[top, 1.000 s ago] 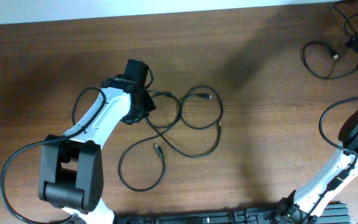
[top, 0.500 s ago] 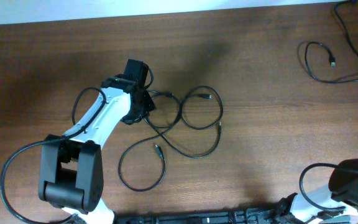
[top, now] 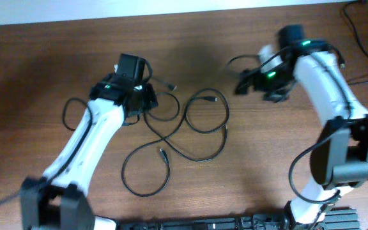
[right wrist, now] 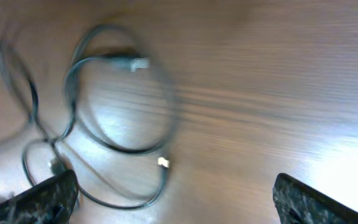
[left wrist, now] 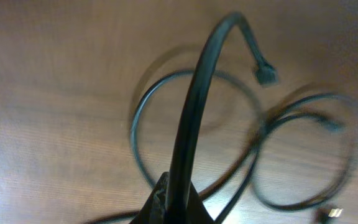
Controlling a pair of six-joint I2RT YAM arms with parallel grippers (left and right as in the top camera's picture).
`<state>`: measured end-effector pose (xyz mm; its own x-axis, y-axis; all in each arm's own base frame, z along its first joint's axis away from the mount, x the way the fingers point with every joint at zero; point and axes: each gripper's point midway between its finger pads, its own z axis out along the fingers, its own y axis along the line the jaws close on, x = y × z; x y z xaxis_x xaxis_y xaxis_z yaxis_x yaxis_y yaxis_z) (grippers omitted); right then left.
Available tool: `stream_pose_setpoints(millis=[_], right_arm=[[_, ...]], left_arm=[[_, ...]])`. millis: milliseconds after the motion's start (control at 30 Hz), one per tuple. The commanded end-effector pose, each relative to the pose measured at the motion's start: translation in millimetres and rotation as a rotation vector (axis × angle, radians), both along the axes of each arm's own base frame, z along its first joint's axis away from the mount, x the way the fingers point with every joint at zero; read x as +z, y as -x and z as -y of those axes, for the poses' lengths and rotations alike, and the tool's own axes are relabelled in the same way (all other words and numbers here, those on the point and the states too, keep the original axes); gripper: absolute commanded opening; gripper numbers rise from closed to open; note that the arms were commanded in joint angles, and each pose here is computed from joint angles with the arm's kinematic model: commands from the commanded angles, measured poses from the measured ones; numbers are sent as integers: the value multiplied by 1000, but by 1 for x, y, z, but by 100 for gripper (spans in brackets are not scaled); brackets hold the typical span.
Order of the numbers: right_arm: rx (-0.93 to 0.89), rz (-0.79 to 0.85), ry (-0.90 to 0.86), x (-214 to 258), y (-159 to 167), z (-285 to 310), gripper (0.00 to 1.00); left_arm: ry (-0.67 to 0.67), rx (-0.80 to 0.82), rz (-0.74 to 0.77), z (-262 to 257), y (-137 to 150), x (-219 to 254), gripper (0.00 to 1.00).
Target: Untangle cables
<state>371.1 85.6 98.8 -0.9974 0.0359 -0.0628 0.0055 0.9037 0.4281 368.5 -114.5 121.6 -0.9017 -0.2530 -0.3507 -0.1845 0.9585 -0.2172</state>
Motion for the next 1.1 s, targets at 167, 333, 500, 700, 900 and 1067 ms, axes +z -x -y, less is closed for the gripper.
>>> stream_pose_setpoints(millis=[167,333,500,700,900,1067], right_arm=[[487,288,-367,17,16,-152,99],[226,213,-436,32,-5,-185,99],[36,207,-467,44,-28,-201,99],[-99,94,-428,20,-25,-214,80],[-78,54,-406,0,-16,-227,46],[-61,70,-570,26,-38,-211,8]], left_arm=[[123,163,234,-25,-14,86,0],[225,189,192,-33,-13,85,0],[265,-61,203,-7,-6,91,0],[328,-305,271,19,5,109,0],[328,-322,362,18,15,140,0],[308,-272,354,-1,30,147,0]])
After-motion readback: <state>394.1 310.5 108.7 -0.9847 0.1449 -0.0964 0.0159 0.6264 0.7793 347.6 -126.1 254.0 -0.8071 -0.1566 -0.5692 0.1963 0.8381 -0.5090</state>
